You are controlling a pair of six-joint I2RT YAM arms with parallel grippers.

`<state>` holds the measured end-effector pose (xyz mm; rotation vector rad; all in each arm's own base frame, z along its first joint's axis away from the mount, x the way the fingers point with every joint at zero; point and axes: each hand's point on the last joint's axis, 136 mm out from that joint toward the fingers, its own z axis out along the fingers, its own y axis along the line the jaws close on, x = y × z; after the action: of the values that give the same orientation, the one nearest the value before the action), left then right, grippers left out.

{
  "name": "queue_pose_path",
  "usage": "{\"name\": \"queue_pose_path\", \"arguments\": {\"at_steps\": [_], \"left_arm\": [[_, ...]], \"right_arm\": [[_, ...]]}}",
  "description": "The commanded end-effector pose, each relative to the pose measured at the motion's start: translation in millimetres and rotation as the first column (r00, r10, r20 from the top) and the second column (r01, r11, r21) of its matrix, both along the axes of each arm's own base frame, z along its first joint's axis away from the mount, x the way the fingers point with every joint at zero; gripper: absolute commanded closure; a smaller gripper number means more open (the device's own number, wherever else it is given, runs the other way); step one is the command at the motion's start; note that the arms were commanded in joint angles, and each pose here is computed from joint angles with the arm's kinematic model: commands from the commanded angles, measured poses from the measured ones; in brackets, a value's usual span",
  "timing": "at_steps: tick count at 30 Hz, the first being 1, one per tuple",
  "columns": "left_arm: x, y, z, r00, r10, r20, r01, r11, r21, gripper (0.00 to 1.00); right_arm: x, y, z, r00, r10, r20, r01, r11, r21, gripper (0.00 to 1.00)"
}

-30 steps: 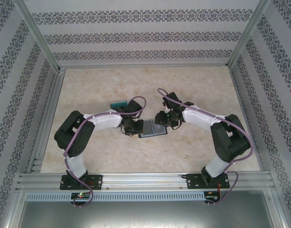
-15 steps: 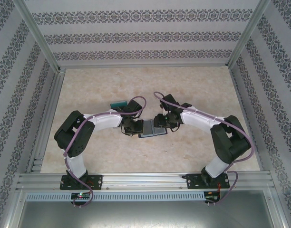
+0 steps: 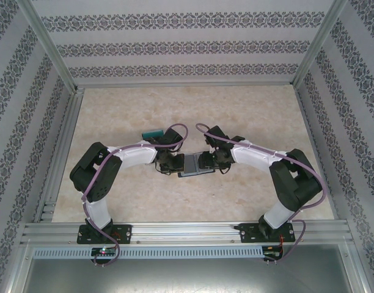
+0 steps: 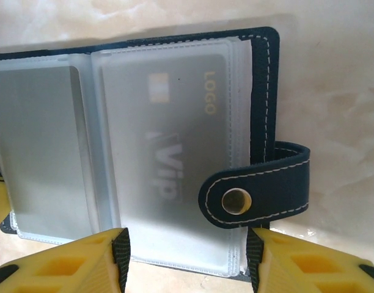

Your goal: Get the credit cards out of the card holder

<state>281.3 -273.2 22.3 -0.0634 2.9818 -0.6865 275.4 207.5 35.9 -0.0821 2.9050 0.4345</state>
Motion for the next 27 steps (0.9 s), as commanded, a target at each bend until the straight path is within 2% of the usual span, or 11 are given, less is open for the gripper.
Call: {"name": "queue_pose_path", "arguments": {"at_steps": [1,27], "left_arm": [[-12,4,-16,0.999,-0.031,-0.043,0.033,0.998,0.055,1.0],[-13,3,-17,0.998,-0.031,-0.048,0.033,0.998,0.045,1.0]], "right_arm": [[0,-2,-6,1.0,0.019,-0.004,-0.019,0.999,-0.033,0.45],[4,35,18,0.998,0.057,0.025,-0.059,0.996,0.07,0.44]]}}
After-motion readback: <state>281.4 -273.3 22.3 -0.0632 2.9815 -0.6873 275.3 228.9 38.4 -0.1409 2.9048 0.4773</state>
